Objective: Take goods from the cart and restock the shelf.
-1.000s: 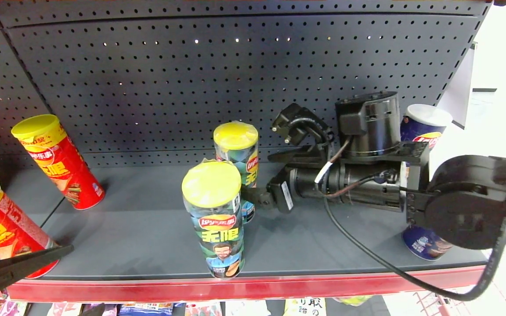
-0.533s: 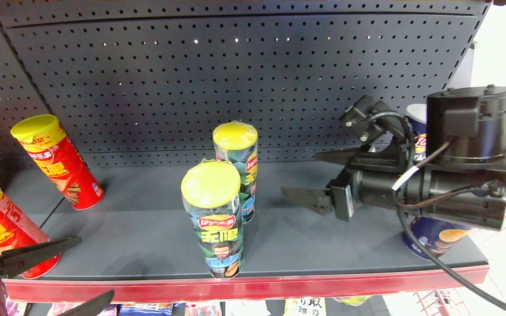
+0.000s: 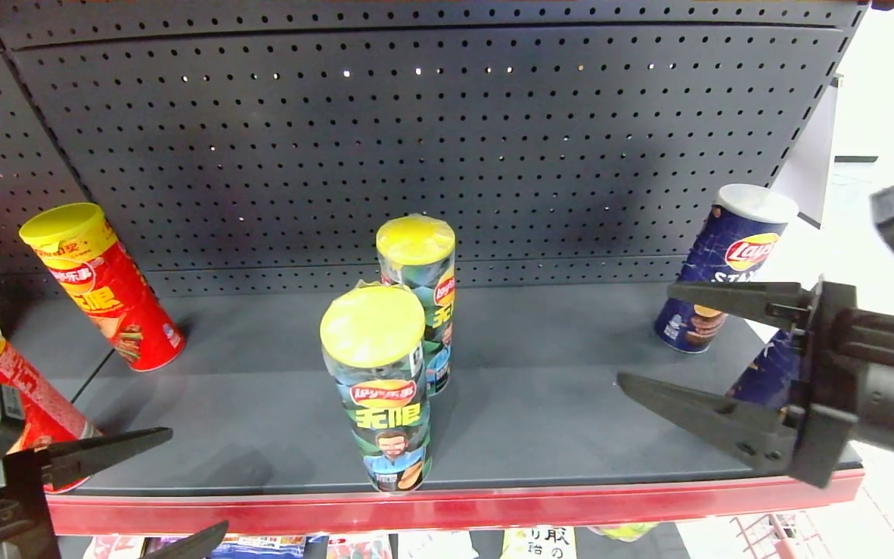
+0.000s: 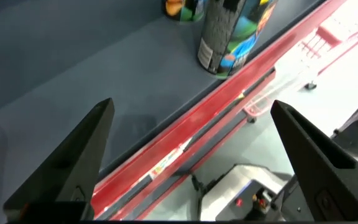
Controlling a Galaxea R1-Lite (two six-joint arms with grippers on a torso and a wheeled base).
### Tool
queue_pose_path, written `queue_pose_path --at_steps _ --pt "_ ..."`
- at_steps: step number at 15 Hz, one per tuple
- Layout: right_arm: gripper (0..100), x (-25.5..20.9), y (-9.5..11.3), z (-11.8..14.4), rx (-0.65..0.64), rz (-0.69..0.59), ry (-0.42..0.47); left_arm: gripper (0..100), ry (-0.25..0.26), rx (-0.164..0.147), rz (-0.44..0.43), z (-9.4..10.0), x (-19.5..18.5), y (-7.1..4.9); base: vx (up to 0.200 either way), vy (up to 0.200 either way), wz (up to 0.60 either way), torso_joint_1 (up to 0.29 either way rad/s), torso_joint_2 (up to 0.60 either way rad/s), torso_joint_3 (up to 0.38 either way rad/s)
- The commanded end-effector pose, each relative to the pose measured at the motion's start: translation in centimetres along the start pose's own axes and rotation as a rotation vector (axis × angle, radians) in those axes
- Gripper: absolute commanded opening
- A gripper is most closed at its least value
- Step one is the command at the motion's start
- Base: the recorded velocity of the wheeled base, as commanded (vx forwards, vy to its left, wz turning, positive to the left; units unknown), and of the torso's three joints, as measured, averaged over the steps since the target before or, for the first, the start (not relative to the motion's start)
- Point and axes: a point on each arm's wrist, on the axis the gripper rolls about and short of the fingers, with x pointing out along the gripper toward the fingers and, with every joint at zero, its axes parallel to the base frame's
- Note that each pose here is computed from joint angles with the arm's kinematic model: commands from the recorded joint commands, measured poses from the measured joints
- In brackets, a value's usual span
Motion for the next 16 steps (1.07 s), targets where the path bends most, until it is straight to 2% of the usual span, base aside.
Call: queue_pose_path --at_steps 1,2,4,5,7,9,10,16 --pt "100 -4.6 0.6 -0.3 -0.013 -0.017 -0.098 100 0.037 -0.016 -0.005 -0.3 0.6 0.3 0.000 0.000 0.00 0.000 0.00 0.000" --pt "100 -7.0 0.9 -0.8 -0.020 -0.038 -0.150 100 0.064 0.002 -0.013 -0.5 1.1 0.5 0.000 0.000 0.00 0.000 0.00 0.000" --pt "100 -8.7 1.1 -1.6 -0.022 -0.058 -0.181 100 0.087 0.009 -0.019 -0.6 1.6 0.7 0.000 0.000 0.00 0.000 0.00 0.000" --pt "100 -10.7 1.2 -2.7 -0.020 -0.108 -0.217 100 0.131 -0.007 -0.029 -1.0 2.3 1.0 0.000 0.000 0.00 0.000 0.00 0.000" --pt "100 -11.7 1.0 -2.9 0.024 -0.175 -0.234 100 0.163 -0.019 -0.037 -1.1 3.2 1.4 0.000 0.000 0.00 0.000 0.00 0.000" --pt "100 -12.1 0.6 -2.8 0.060 -0.257 -0.241 100 0.208 0.013 -0.055 -1.4 4.3 1.9 0.000 0.000 0.00 0.000 0.00 0.000" --pt "100 -12.3 0.5 -2.7 0.063 -0.286 -0.243 100 0.237 0.017 -0.061 -1.5 4.9 2.2 0.000 0.000 0.00 0.000 0.00 0.000" --pt "100 -12.4 0.3 -2.6 0.072 -0.315 -0.246 100 0.266 0.046 -0.052 0.1 8.4 3.8 0.000 0.000 0.00 0.000 0.00 0.000"
